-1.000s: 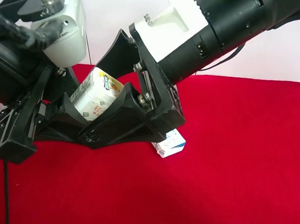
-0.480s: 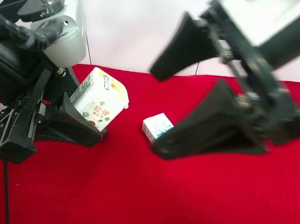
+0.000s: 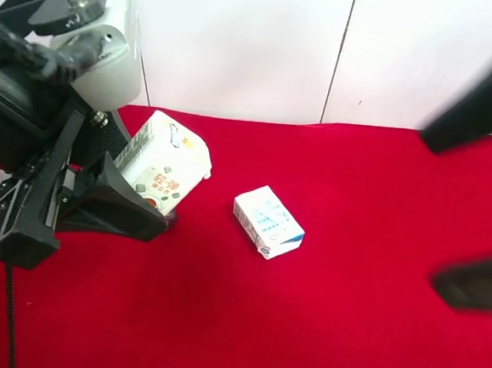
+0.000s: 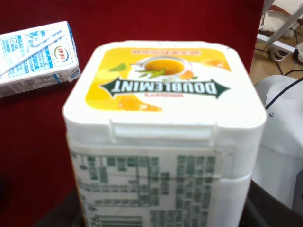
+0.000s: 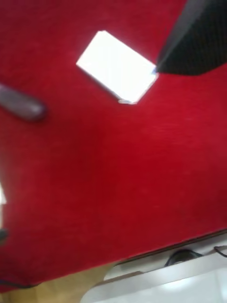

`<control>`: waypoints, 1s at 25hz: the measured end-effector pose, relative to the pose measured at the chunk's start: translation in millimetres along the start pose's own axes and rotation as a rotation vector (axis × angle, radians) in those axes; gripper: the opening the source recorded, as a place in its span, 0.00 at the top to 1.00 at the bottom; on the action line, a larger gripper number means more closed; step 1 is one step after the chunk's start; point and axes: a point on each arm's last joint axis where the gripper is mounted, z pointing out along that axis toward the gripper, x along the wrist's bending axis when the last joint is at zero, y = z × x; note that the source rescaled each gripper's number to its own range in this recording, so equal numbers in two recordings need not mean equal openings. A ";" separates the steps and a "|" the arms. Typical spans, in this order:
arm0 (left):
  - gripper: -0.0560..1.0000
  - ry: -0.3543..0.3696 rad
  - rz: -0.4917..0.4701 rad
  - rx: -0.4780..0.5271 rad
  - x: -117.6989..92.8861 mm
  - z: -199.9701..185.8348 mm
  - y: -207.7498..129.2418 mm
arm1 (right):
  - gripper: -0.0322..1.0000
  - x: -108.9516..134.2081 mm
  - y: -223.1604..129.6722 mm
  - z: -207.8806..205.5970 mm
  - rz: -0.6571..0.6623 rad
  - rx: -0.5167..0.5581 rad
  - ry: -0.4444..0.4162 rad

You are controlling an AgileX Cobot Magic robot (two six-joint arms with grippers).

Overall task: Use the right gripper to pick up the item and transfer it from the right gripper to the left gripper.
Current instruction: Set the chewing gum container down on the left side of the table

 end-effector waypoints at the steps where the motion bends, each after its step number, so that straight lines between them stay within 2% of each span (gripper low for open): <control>1: 0.94 0.000 0.000 0.000 0.0 0.0 0.0 | 0.00 5.7 -10.1 -3.3 0.021 -0.006 -0.013; 7: 0.94 0.000 0.000 0.000 0.0 0.0 0.0 | 0.00 33.6 -71.6 -12.8 0.197 -0.032 -0.111; 14: 0.94 0.000 0.000 0.000 0.0 0.0 0.0 | 0.00 49.6 -132.4 -16.0 0.316 -0.104 -0.304; 17: 0.94 0.000 0.000 0.000 0.0 0.0 0.0 | 0.00 49.7 -146.6 -8.5 0.369 -0.166 -0.361; 20: 0.94 0.000 0.000 0.000 0.0 0.0 0.0 | 0.00 48.0 -152.2 1.8 0.410 -0.218 -0.376; 25: 0.94 0.000 0.000 -0.001 0.0 0.0 0.1 | 0.00 46.2 -151.9 3.7 0.420 -0.236 -0.388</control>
